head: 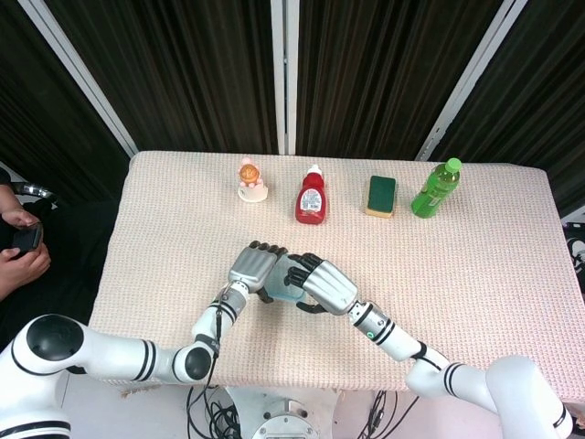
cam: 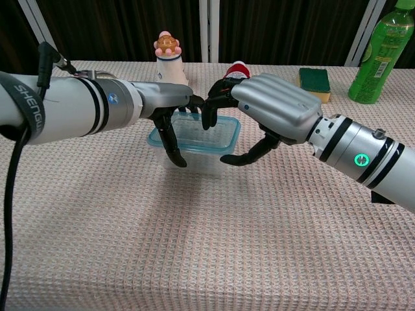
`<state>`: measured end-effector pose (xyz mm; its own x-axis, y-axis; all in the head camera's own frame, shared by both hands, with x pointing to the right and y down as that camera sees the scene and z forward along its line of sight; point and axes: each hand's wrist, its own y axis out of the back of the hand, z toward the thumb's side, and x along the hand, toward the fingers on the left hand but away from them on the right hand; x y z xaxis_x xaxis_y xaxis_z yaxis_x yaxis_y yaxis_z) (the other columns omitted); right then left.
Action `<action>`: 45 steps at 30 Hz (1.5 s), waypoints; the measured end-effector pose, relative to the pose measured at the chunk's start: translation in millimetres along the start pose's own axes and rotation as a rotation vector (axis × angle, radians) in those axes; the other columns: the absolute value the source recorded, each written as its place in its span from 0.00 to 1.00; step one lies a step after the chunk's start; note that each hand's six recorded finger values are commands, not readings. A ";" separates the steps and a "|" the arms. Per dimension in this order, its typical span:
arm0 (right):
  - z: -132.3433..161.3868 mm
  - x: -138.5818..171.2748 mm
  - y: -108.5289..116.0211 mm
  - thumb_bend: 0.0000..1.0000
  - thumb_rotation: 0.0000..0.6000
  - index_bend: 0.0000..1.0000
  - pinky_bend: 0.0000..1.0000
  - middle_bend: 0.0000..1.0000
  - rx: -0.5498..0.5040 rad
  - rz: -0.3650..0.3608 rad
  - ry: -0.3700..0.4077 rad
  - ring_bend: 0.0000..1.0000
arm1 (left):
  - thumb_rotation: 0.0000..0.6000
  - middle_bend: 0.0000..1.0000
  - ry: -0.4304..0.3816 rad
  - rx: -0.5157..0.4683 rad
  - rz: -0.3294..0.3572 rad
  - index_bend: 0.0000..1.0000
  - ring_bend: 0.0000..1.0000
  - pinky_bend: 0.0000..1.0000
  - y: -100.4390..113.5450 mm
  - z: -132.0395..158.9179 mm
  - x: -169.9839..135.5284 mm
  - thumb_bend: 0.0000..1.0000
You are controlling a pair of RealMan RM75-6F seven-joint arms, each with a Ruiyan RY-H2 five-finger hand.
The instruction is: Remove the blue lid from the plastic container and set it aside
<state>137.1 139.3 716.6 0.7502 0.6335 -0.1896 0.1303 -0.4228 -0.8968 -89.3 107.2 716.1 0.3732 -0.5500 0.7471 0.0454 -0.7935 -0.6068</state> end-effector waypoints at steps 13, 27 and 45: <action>-2.5 0.7 3.2 0.17 1.00 0.42 0.29 0.39 -0.033 0.009 0.013 0.18 | 1.00 0.26 -0.034 -0.034 -0.014 0.17 0.12 0.12 -3.4 1.9 -0.5 0.05; -4.3 1.2 8.8 0.17 1.00 0.42 0.30 0.39 -0.063 0.011 0.008 0.18 | 1.00 0.26 -0.045 -0.020 -0.001 0.17 0.12 0.12 -5.1 0.2 0.2 0.07; -5.6 2.6 12.4 0.25 1.00 0.44 0.34 0.41 -0.075 0.005 -0.009 0.20 | 1.00 0.26 -0.046 -0.007 0.027 0.17 0.12 0.12 -8.7 -1.6 2.3 0.07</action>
<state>144.3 132.0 707.2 0.7454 0.6366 -0.1978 0.1753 -0.4735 -0.8632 -90.3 112.4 723.5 0.4160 -0.5591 0.7172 0.0282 -0.7804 -0.6247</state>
